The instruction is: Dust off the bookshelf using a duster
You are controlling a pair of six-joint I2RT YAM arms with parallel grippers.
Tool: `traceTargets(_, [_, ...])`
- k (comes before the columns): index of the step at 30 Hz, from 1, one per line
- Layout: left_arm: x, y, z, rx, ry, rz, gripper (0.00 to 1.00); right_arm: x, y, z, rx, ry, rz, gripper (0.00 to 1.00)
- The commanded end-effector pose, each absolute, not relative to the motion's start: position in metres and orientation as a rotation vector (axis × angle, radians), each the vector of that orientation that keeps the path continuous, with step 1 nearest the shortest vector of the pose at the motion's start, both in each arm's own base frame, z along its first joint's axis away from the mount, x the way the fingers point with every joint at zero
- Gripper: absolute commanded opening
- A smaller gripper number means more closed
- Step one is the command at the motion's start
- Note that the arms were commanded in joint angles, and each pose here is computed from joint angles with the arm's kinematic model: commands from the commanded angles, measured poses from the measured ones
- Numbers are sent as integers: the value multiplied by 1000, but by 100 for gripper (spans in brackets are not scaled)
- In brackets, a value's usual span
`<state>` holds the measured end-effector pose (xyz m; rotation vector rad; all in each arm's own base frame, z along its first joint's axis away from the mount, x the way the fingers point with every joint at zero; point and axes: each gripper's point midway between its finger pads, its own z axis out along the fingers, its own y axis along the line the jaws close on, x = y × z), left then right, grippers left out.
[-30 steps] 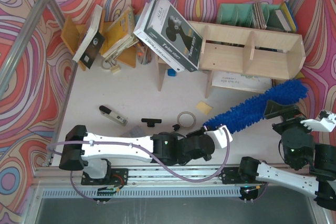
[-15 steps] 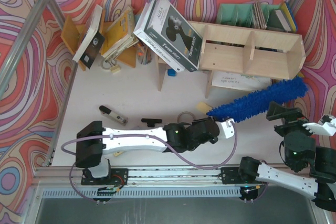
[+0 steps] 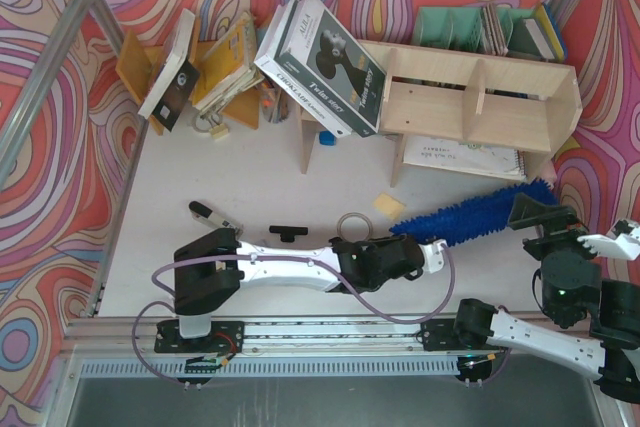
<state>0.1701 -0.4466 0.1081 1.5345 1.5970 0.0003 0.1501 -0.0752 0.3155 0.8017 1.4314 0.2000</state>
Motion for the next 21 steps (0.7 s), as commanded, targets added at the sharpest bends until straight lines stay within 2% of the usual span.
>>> traceTargets(1, [181, -450, 151, 1392, 1551, -33, 0, 150, -80, 316, 810, 1408, 181, 94])
traceTargets(7, [183, -440, 208, 1295, 1486, -75, 0, 151, -77, 316, 801, 1415, 170, 94])
traceTargets(11, [182, -437, 222, 1283, 1462, -89, 0, 151, -77, 316, 800, 1416, 169, 94])
traceTargets(21, [172, -448, 159, 1366, 1556, -130, 0, 150, -79, 315, 806, 1415, 188, 94])
